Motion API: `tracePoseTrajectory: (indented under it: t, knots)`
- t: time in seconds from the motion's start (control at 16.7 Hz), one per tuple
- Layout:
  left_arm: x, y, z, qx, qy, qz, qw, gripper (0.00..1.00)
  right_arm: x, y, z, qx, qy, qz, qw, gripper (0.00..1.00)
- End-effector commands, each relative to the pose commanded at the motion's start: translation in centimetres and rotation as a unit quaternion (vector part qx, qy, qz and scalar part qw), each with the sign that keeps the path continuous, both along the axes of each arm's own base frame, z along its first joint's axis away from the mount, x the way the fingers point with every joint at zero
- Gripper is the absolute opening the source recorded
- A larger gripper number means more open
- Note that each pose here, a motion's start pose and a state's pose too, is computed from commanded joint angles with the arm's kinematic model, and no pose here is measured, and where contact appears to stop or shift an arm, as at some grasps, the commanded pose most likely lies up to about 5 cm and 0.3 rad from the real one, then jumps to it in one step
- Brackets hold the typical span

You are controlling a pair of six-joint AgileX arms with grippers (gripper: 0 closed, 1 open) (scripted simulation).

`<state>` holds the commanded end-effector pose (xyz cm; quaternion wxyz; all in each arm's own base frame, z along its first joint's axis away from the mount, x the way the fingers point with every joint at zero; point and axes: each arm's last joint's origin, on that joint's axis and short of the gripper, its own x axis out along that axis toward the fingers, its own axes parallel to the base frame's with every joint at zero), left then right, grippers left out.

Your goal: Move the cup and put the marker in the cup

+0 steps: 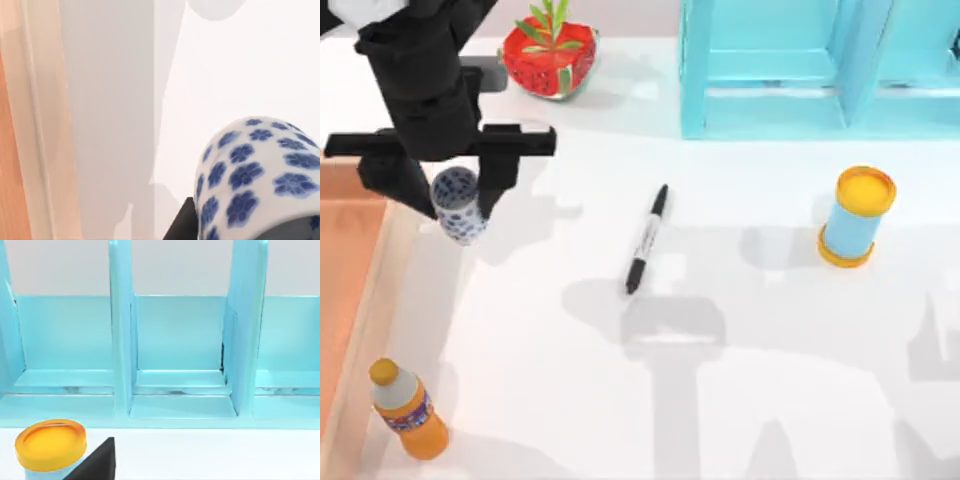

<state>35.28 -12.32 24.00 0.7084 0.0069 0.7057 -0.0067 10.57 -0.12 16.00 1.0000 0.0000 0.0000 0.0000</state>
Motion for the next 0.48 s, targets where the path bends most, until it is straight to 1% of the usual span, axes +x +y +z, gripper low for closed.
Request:
tracePoseTrajectory:
  t: [0.12,0.18,0.48]
  knots:
    - [0.6,-2.1,-2.2,0.0,0.0,-0.001,1.0,0.0,0.0,0.0,0.0,0.0,0.0,0.0,1.0,1.0]
    - [0.6,-2.8,-2.8,0.001,0.002,-0.001,1.0,0.0,0.0,0.0,0.0,0.0,0.0,0.0,1.0,1.0]
    - [0.7,-2.8,-3.1,0.001,0.003,0.0,1.0,0.0,0.0,0.0,0.0,0.0,0.0,0.0,1.0,1.0]
